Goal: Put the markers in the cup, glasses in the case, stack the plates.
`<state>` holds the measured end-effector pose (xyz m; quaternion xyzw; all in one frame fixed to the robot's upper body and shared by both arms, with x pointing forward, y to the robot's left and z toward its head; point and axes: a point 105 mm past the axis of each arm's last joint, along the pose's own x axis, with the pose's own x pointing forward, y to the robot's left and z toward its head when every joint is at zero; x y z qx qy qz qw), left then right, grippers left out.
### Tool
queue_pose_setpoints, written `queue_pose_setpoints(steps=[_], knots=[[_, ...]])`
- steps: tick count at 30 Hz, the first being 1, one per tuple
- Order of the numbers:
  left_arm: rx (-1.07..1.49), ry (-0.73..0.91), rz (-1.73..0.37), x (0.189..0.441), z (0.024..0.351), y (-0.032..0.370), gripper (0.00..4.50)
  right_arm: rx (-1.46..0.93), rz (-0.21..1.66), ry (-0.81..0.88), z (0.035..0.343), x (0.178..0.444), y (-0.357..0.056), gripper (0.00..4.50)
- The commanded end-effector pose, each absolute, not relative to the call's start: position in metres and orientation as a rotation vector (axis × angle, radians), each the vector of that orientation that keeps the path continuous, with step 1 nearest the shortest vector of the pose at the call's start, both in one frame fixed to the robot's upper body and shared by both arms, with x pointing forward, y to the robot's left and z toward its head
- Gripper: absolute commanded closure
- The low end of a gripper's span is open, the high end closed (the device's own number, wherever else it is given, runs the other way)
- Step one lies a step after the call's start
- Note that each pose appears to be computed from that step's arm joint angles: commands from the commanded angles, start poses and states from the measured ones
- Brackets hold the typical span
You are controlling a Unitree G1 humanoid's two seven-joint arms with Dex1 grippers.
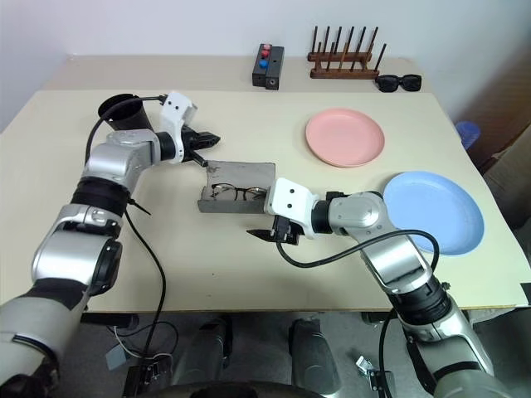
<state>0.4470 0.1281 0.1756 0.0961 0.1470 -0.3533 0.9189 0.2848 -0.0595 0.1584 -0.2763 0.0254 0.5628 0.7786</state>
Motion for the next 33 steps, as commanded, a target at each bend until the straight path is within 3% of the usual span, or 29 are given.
queue_pose_setpoints(steps=[1, 6, 12, 18, 24, 26, 30, 33], knots=[[0.248, 0.342, -0.841, 0.442, 0.177, 0.116, 4.46, -0.595, 1.179, 0.013, 0.172, 0.277, -0.066, 1.19], [0.313, 0.432, -0.976, 0.429, 0.163, 0.115, 4.46, -0.588, 1.126, 0.066, 0.165, 0.272, -0.086, 1.19], [0.321, 0.384, -1.079, 0.417, 0.168, 0.117, 4.46, -0.477, 0.956, 0.091, 0.165, 0.284, -0.117, 1.19], [0.333, 0.346, -1.268, 0.382, 0.167, 0.112, 4.46, -0.385, 0.866, 0.08, 0.169, 0.297, -0.136, 1.19], [0.393, 0.392, -1.285, 0.357, 0.142, 0.116, 4.46, -0.296, 0.809, 0.049, 0.175, 0.312, -0.141, 1.19], [0.394, 0.355, -1.263, 0.356, 0.143, 0.116, 4.46, -0.313, 0.796, 0.05, 0.174, 0.315, -0.143, 1.19], [0.318, 0.121, -1.138, 0.367, 0.174, 0.112, 4.46, -0.421, 0.69, 0.06, 0.172, 0.339, -0.154, 1.19], [0.264, -0.015, -1.123, 0.356, 0.196, 0.113, 4.46, -0.546, 0.561, 0.078, 0.168, 0.364, -0.17, 1.19]])
